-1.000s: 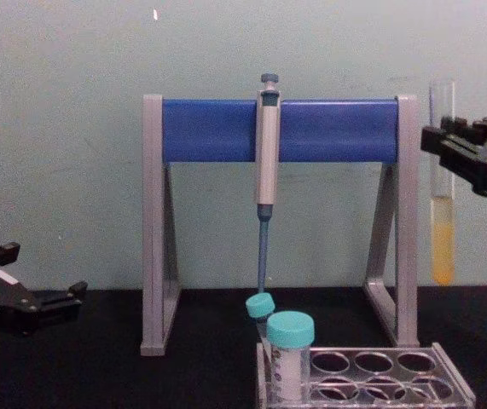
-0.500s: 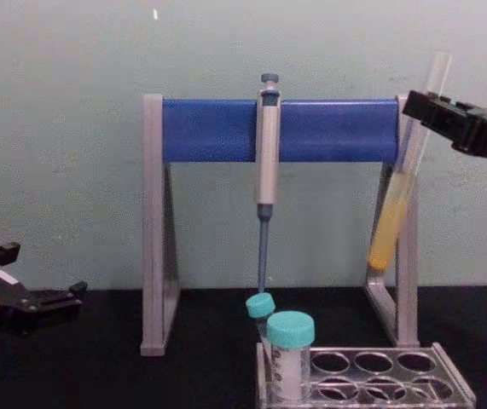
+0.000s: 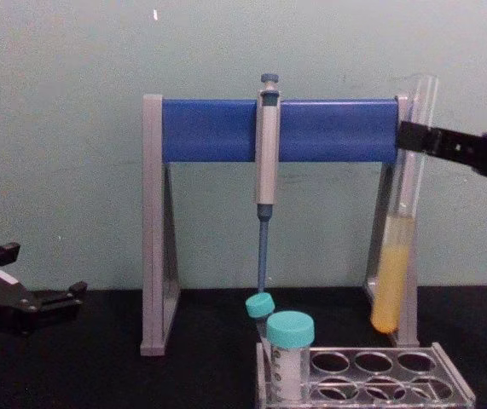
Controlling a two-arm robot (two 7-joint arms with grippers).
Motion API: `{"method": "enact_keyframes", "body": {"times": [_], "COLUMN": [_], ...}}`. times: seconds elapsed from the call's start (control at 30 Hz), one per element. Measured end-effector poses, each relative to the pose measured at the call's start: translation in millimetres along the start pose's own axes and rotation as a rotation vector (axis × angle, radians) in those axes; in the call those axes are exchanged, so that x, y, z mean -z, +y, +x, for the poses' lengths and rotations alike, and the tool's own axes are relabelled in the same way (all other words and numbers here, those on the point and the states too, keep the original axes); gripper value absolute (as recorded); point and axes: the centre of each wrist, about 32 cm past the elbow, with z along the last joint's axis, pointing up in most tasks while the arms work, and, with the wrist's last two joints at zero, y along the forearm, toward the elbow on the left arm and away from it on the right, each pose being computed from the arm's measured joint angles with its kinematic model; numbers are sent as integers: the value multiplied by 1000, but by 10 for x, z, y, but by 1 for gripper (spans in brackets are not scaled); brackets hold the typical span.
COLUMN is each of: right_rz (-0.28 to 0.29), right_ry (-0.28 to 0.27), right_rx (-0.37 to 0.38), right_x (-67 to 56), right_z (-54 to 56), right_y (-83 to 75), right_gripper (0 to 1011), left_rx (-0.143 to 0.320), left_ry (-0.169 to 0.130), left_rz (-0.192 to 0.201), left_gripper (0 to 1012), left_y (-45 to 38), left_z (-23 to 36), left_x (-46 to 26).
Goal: Pick up the test tube from the test tube rack, shake it, then place it back into the test tube rack.
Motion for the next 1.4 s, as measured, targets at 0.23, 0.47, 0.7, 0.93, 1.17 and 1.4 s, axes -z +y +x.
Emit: {"method": "enact_keyframes", "body": {"times": [0.23,0.47,0.7,0.93,1.17,1.4], "right_rz": [-61,-99,-71,-14,16,18], "right_ry": [-88,-295,-399,-394,-354,-265], "right_rx": [12,113,197,273,287,191], "right_x": [-139,-225,-172,-41,66,111], "right_z": [3,-56,-100,-134,-186,-234], "right_y": [-151,-197,-97,116,311,387], "right_gripper": [229,230,230,230,230,230], "left_rx": [0,0,0,0,0,0], "left_ry": [0,0,0,0,0,0], "left_rz": [0,0,0,0,0,0], "left_gripper": [1001,1001,1001,1001,1001,1002], "left_y": [0,0,0,0,0,0], "left_z": [0,0,0,0,0,0], "left_x": [0,0,0,0,0,0]}}
